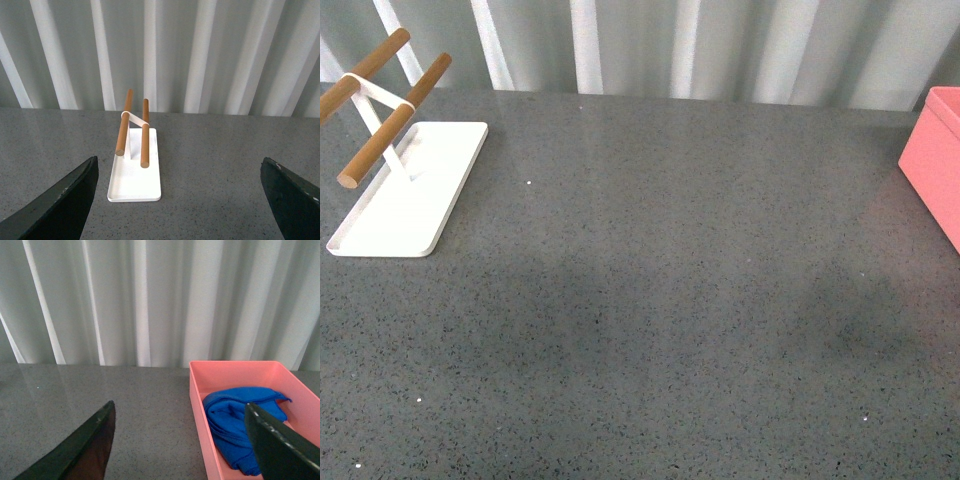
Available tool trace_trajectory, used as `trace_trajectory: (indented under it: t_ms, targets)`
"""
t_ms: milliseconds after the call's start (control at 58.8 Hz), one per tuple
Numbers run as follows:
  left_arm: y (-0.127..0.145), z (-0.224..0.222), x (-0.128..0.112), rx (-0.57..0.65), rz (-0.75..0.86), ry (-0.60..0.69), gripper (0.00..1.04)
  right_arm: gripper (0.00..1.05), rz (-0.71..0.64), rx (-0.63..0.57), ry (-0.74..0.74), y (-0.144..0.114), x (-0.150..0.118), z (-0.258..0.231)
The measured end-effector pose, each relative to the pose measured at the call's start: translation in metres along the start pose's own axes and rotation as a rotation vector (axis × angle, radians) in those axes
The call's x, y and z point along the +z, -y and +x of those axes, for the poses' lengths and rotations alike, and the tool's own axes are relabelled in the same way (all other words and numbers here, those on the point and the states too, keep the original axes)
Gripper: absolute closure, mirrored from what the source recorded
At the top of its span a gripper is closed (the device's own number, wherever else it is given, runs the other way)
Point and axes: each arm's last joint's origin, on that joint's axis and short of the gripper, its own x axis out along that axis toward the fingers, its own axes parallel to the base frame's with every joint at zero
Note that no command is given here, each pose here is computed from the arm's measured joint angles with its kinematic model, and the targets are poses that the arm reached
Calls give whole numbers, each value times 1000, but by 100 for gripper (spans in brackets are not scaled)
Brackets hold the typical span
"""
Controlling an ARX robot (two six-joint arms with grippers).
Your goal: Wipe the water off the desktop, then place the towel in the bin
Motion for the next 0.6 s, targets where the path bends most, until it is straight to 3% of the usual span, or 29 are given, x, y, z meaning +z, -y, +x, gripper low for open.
trace_trajectory:
  t_ms: [136,595]
  targets:
    - [0,0,0,0,0,0,7,5,2,0,0,0,0,0]
    - [0,0,0,0,0,0,7,7,1,0,0,0,0,0]
